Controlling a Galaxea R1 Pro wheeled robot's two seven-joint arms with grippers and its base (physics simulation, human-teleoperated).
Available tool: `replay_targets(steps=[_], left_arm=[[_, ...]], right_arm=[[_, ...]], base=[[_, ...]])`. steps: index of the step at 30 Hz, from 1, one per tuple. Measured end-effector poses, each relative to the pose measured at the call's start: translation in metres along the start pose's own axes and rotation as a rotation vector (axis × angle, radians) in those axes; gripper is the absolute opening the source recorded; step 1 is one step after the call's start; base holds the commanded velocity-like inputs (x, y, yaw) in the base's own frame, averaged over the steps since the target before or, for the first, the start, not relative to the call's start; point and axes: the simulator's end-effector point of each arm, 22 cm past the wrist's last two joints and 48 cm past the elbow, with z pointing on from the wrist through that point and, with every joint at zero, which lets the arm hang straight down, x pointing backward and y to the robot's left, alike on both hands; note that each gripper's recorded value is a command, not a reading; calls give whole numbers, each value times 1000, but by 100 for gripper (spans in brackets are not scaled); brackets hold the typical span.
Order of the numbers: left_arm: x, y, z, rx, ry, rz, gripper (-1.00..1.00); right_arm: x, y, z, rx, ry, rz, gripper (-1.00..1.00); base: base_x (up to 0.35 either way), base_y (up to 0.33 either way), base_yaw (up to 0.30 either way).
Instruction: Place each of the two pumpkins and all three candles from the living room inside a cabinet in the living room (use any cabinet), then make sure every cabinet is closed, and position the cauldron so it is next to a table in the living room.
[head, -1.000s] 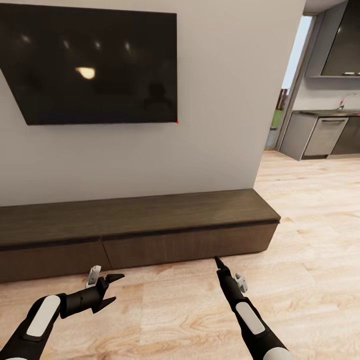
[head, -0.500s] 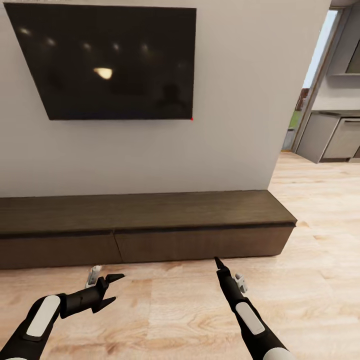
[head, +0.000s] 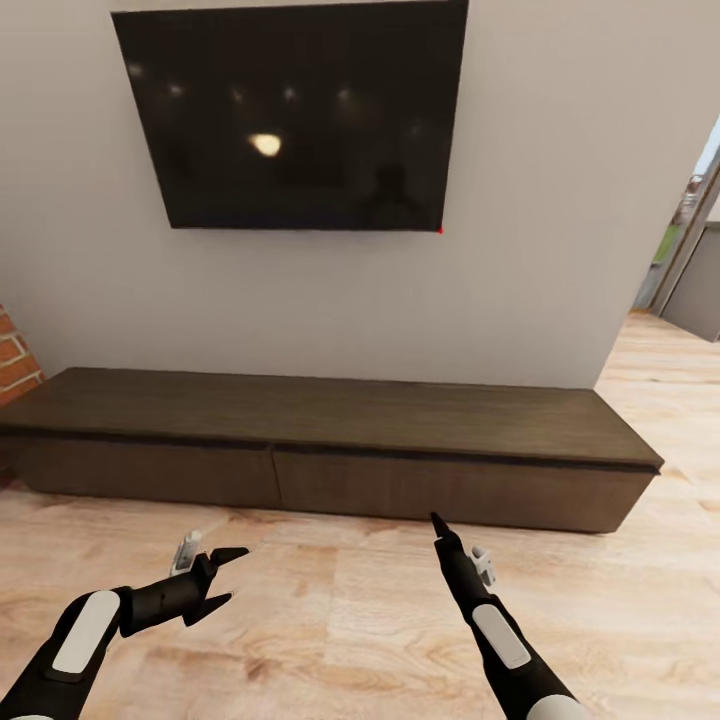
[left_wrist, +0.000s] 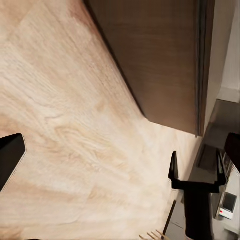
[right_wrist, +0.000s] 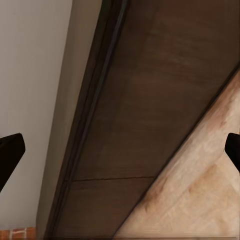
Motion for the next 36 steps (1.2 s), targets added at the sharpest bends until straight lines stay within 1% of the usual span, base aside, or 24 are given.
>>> replay_targets(steps=[4, 7, 8, 10, 11, 12, 13, 14, 15, 17, 21, 27, 32, 36], left_arm=[[1, 8, 3, 0, 0, 0, 100], [2, 15, 6, 0, 0, 0, 100], [2, 17, 7, 0, 0, 0, 100], [2, 17, 7, 0, 0, 0, 100], [2, 17, 7, 0, 0, 0, 100], [3, 17, 7, 0, 1, 1, 100], [3, 17, 7, 0, 1, 1, 100], [3, 16, 8, -1, 2, 1, 100], [3, 17, 8, -1, 3, 2, 100], [4, 17, 8, -1, 3, 2, 100], [4, 16, 8, -2, 5, 4, 100], [4, 17, 8, -3, 5, 3, 100], [4, 17, 8, -3, 5, 4, 100], [4, 17, 8, -3, 5, 4, 100]], right_arm=[[2, -8, 1, -1, -2, -7, 100], [-2, -15, 2, -3, -11, -2, 100], [-4, -16, 2, -11, -14, 4, 100], [-11, -11, 1, -43, -30, 31, 100], [-17, -5, 0, -78, -47, 63, 100], [-25, 2, -2, -120, -65, 106, 100], [-28, 5, -3, -141, -73, 129, 100], [-34, 11, -6, -184, -84, 187, 100], [-36, 12, -7, -199, -87, 220, 100], [-37, 10, -9, -207, -91, 256, 100], [-39, 6, -11, -212, -101, 299, 100], [-42, 3, -12, -205, -113, 310, 100], [-59, -5, -15, -196, -164, 353, 100], [-63, -14, -17, -180, -181, 372, 100]], base=[[0, 0, 291], [0, 0, 193], [0, 0, 77], [0, 0, 51], [0, 0, 25], [0, 0, 20], [0, 0, 10], [0, 0, 7], [0, 0, 5], [0, 0, 3], [99, -36, 1], [220, -64, 0], [214, -45, 0], [134, -77, 0]])
